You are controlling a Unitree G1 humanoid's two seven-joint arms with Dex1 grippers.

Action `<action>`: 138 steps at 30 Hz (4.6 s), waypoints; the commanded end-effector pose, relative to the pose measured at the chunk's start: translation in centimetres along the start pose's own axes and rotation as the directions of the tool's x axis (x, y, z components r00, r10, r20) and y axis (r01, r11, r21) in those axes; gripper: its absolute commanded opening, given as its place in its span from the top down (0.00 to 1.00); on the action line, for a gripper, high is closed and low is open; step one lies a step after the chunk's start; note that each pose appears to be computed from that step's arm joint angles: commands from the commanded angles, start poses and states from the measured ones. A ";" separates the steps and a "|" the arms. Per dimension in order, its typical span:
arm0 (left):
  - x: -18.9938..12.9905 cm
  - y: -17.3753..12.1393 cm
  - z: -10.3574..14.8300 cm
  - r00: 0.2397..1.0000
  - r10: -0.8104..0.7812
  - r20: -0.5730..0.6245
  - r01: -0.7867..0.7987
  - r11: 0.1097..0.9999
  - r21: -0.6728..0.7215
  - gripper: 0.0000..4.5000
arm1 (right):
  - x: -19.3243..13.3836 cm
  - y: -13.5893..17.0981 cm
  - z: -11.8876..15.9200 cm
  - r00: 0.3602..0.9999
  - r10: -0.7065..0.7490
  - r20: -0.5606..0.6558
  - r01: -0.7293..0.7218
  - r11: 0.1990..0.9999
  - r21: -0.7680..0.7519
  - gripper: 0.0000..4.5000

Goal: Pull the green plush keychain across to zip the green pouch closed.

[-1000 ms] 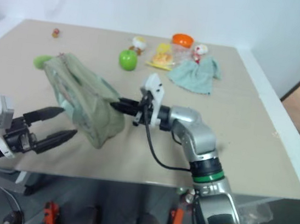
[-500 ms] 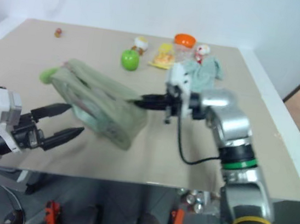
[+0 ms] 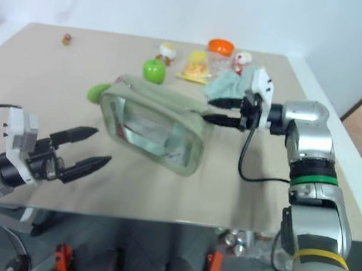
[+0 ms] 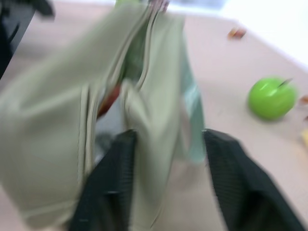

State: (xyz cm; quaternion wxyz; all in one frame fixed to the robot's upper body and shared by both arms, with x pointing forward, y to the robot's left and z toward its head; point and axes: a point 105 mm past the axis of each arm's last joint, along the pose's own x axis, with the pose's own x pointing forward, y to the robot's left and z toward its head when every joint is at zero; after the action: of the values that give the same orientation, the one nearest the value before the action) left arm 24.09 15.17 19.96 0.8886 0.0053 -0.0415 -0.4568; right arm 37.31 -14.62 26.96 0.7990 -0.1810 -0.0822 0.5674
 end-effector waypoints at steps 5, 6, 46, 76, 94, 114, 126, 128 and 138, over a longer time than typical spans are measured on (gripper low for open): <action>0.8 -0.4 1.1 0.996 -0.083 0.013 0.082 0.997 0.012 0.00 | -4.4 3.6 4.0 0.959 -0.260 0.116 0.258 0.966 0.030 0.02; 0.9 -0.5 1.2 0.995 -0.098 0.011 0.098 0.995 0.007 0.00 | -4.4 4.6 3.7 0.958 -0.268 0.101 0.265 0.963 0.042 0.02; 2.5 -1.2 1.4 0.959 -0.277 -0.065 0.278 0.961 0.006 0.00 | -3.0 8.2 -2.2 0.997 -0.070 -0.018 0.067 0.989 -0.130 1.00; 0.4 7.7 3.1 0.994 0.101 0.033 -0.104 0.992 0.073 0.00 | -3.3 6.9 -4.2 0.996 -0.057 -0.073 0.042 0.981 -0.190 1.00; 3.3 7.5 5.7 0.988 -0.042 0.148 0.029 0.996 0.089 0.99 | -4.0 6.7 -3.7 0.990 -0.102 -0.102 0.078 0.972 -0.221 1.00; 13.6 1.4 5.4 0.902 -0.431 0.019 0.418 0.883 0.216 0.99 | -4.6 6.7 -4.2 0.983 -0.123 -0.136 0.089 0.970 -0.227 1.00; 8.1 4.1 6.9 0.955 -0.286 -0.073 0.295 0.909 0.295 0.09 | -4.6 6.9 -4.4 0.983 -0.122 -0.139 0.089 0.971 -0.224 1.00; 6.9 4.5 6.9 0.972 -0.225 -0.068 0.234 0.915 0.328 0.09 | -4.6 6.8 -4.5 0.983 -0.119 -0.138 0.086 0.971 -0.224 1.00; 4.0 6.0 2.2 0.999 0.032 -0.012 -0.029 0.980 0.195 0.09 | -4.0 6.3 -4.6 0.988 -0.091 -0.128 0.060 0.971 -0.230 1.00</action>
State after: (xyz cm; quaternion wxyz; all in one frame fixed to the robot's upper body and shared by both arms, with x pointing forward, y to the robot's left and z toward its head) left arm 31.31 15.25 21.16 0.8874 0.0867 -0.0413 -0.4509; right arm 31.92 -17.30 20.22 0.8016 -0.2968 -0.0934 0.5105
